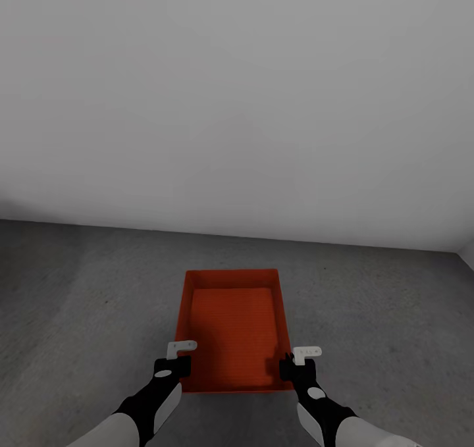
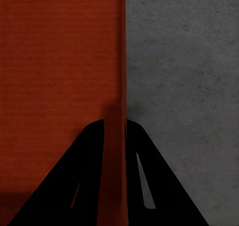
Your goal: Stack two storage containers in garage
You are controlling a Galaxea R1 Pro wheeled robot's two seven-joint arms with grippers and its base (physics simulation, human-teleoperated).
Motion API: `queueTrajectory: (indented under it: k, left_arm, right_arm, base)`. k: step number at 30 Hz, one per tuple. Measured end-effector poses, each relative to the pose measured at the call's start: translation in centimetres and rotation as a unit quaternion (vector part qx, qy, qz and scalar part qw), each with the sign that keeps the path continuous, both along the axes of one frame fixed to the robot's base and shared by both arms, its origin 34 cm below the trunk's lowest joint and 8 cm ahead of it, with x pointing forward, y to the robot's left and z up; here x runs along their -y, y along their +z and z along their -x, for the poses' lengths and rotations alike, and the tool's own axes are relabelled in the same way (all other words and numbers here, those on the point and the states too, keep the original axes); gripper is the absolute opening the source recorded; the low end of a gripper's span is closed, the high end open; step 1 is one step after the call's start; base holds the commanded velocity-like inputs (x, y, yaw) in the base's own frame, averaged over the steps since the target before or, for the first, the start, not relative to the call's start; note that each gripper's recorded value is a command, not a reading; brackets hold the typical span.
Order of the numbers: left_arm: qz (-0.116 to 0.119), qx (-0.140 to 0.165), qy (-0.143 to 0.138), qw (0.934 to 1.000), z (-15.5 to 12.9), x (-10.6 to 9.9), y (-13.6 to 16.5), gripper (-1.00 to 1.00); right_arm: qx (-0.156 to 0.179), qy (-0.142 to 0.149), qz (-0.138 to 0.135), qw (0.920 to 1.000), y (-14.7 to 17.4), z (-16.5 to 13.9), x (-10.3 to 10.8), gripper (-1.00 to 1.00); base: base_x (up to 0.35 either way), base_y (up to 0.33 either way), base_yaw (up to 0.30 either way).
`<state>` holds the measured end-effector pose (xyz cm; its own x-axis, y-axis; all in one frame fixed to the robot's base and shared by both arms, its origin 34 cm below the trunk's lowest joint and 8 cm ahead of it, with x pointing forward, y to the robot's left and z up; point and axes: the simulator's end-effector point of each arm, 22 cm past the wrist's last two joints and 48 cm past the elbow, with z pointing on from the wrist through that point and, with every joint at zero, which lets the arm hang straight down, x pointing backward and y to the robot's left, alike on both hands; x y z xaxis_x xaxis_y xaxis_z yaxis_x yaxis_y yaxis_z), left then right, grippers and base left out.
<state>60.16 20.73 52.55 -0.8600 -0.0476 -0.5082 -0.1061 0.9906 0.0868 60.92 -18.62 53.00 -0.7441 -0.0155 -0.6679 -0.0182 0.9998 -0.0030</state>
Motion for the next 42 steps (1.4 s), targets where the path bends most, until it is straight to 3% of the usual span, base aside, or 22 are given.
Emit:
queueTrajectory:
  k: [15, 42]
  left_arm:
    - [0.000, 0.000, 0.000, 1.0000, 0.1, 0.0, -2.5, -1.00]
    - [0.000, 0.000, 0.000, 1.0000, 0.1, 0.0, -2.5, -1.00]
  right_arm:
    - [0.000, 0.000, 0.000, 1.0000, -2.5, 0.1, 0.0, -1.00]
    - [0.000, 0.000, 0.000, 1.0000, -2.5, 0.1, 0.0, -1.00]
  base:
    - [0.000, 0.000, 0.000]
    - [0.039, 0.000, 0.000]
